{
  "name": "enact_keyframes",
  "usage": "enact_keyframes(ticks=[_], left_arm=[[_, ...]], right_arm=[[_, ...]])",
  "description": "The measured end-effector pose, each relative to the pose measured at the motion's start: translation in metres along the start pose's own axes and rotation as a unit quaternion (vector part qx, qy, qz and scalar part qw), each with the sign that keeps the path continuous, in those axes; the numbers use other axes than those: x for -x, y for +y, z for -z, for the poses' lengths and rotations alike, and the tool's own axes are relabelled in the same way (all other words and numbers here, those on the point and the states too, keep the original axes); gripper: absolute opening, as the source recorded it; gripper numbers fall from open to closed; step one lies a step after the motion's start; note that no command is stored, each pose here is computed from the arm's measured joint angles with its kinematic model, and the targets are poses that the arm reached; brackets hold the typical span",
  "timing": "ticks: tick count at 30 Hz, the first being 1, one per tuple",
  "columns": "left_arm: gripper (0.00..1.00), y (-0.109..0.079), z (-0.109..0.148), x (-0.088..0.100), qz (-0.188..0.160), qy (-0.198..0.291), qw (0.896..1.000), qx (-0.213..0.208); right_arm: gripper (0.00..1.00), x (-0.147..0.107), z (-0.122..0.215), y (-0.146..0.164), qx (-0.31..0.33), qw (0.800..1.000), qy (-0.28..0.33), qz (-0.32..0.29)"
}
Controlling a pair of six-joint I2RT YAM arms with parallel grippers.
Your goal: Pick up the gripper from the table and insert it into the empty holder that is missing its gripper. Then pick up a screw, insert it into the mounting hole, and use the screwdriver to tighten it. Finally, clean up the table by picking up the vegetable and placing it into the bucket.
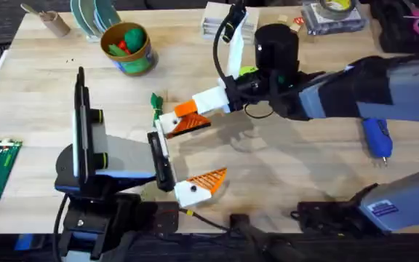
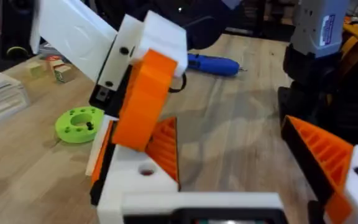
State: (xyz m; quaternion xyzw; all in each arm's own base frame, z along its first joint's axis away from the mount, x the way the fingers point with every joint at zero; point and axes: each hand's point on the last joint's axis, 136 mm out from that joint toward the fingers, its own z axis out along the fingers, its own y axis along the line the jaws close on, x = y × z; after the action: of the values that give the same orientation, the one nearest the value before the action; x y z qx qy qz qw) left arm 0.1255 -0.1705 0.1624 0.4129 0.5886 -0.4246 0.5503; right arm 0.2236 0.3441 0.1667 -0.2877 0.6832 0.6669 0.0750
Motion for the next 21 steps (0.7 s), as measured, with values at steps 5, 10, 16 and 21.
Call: enact_keyframes(ticks=[5, 10, 16, 21], left_arm=[[0.993, -0.001, 0.000, 0.000, 0.000, 0.000, 1.000, -0.003], [0.993, -0.001, 0.000, 0.000, 0.000, 0.000, 1.000, -0.003], [0.993, -0.001, 0.000, 0.000, 0.000, 0.000, 1.000, -0.004], [0.993, -0.002, 0.000, 0.000, 0.000, 0.000, 1.000, -0.005]], right_arm=[[0.964, 0.006, 0.006, 0.000, 0.000, 1.000, -0.009, 0.009], [0.971, 0.023, 0.019, 0.001, -0.005, 0.998, -0.039, 0.050], [0.974, 0.057, 0.058, -0.023, -0.070, 0.988, -0.122, 0.069], [0.977, 0.080, 0.096, -0.048, -0.150, 0.968, -0.185, 0.081]])
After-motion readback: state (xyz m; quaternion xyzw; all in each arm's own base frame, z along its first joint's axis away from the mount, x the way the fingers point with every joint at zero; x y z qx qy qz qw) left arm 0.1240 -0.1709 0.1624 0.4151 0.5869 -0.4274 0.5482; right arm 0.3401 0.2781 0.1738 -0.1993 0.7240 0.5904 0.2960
